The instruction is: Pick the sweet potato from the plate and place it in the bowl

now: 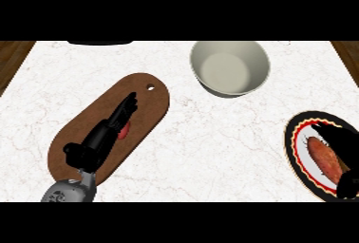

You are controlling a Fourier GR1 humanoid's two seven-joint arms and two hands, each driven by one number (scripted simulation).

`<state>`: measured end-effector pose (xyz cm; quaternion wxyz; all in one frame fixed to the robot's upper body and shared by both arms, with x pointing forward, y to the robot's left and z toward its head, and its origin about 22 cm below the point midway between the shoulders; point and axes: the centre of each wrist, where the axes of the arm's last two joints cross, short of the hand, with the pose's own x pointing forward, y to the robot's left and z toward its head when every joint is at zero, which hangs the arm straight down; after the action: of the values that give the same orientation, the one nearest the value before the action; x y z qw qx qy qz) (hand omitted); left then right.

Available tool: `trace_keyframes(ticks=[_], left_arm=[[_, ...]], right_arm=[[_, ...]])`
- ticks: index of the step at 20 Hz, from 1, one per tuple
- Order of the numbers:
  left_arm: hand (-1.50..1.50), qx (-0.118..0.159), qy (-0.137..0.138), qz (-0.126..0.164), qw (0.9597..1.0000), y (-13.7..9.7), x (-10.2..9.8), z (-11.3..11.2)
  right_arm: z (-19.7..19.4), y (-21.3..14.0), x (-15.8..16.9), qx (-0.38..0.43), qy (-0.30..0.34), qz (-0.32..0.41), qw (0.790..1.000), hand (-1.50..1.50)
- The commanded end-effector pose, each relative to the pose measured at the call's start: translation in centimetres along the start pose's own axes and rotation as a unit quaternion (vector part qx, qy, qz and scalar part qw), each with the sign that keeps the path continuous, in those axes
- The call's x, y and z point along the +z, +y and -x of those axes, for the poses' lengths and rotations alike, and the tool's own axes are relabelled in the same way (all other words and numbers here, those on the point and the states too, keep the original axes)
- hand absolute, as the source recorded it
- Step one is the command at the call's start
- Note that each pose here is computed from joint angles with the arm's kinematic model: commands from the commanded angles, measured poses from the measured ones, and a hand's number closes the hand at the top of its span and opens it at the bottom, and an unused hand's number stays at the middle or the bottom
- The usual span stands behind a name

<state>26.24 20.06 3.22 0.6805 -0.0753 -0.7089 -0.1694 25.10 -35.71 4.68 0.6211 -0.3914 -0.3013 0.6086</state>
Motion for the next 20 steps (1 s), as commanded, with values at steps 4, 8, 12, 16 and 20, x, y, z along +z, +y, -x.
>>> trace_keyframes(ticks=[4,8,12,16,20], left_arm=[[0.0,0.001,-0.004,-0.001,1.0,0.5,-0.9,0.2],[0.0,0.007,0.0,0.004,1.0,0.4,-0.6,-0.7],[0.0,-0.003,0.001,0.0,1.0,0.0,1.2,1.2],[0.0,0.004,0.003,-0.006,1.0,0.6,-0.7,0.5],[0.0,-0.004,-0.014,0.043,0.999,-1.0,-1.3,-0.8]], right_arm=[[1.2,2.4,-1.7,-0.01,-0.018,-0.002,1.0,-1.5],[-1.0,-1.6,-2.1,-0.001,-0.067,0.049,0.997,1.5],[0.0,-0.4,-1.5,-0.008,-0.065,0.068,0.996,1.5],[-8.7,-1.9,-3.8,-0.037,-0.063,0.084,0.994,1.5],[-21.0,-4.3,-4.3,-0.121,-0.046,0.064,0.99,1.5]])
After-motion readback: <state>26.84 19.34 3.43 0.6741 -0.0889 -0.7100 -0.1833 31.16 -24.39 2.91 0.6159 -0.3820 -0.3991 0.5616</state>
